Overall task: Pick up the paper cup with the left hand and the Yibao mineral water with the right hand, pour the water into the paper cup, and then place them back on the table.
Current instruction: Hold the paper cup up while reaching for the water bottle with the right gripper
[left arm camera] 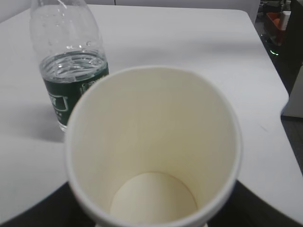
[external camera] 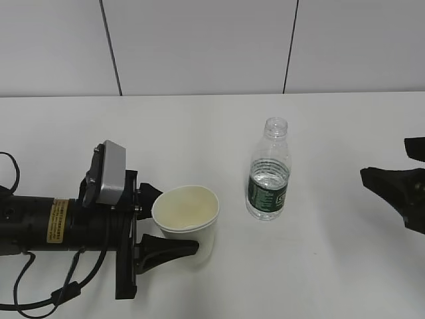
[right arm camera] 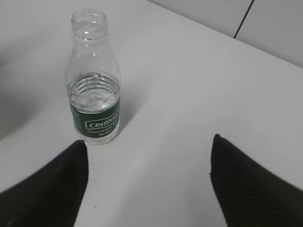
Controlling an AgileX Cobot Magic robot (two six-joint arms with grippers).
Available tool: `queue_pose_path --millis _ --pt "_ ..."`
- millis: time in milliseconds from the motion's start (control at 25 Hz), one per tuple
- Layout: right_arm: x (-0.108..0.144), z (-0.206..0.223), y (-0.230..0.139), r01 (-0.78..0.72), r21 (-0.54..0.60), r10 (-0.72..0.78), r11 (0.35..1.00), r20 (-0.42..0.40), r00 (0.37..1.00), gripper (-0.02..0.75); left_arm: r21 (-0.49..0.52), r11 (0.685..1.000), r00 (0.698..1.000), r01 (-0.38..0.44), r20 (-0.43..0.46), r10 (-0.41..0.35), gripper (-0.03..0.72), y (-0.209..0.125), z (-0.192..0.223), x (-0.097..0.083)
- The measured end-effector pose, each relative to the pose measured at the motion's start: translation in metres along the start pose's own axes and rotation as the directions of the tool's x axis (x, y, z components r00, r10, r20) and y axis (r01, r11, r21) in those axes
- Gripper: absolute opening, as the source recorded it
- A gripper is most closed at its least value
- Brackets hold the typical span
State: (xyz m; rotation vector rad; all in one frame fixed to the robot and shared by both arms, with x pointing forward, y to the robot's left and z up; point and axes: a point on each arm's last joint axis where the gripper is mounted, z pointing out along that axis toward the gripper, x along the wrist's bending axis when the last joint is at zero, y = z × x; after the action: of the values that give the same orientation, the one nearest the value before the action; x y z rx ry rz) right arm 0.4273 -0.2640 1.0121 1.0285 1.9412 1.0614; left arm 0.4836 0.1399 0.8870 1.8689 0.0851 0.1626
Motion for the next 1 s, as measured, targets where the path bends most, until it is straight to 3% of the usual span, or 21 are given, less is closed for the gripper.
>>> queue_pose_path --millis 1000 --pt "0.0001 0.0 0.0 0.0 0.0 0.0 1.0 -0.001 1.0 0.592 0.0 1.0 1.0 0.0 -0.001 0.0 0.431 0.0 0.0 0.0001"
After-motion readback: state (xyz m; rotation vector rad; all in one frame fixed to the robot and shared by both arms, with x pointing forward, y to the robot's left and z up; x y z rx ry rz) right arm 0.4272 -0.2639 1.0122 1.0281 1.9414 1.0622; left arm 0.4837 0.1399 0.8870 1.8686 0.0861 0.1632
